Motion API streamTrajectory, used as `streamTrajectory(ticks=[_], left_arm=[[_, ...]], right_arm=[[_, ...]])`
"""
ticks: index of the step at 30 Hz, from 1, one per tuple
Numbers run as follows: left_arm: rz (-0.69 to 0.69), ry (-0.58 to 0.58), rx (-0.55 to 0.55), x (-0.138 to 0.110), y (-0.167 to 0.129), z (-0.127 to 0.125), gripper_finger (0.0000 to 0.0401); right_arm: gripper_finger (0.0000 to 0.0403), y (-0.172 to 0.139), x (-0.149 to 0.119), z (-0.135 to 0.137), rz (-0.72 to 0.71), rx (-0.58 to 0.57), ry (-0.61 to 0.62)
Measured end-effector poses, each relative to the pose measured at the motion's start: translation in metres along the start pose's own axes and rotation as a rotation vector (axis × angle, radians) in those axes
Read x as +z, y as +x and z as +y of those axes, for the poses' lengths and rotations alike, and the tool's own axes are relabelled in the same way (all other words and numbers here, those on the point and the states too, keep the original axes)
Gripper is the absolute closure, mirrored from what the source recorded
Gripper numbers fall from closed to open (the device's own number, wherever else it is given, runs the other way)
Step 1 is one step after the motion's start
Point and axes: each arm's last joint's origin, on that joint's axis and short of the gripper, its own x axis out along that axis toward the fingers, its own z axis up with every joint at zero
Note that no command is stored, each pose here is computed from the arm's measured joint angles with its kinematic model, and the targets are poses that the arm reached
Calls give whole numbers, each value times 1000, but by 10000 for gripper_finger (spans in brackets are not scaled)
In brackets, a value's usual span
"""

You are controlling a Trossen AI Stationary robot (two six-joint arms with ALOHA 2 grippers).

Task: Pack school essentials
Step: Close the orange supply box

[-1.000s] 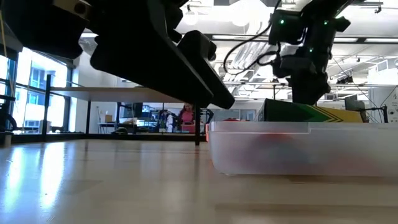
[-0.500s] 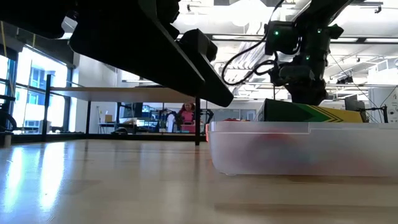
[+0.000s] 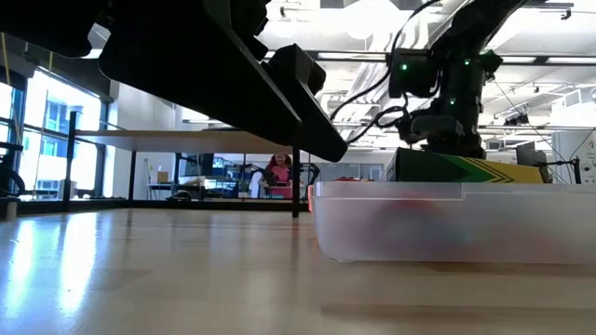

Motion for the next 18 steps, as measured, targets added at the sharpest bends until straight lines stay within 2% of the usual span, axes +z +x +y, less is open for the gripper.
streamTrajectory(ticks=[13, 18], left_arm=[[2, -5, -12, 0, 0, 2, 183], [2, -64, -12, -1, 0, 8, 183]], right_arm=[[259, 6, 0, 3, 56, 96, -34], [259, 6, 0, 3, 64, 98, -36]])
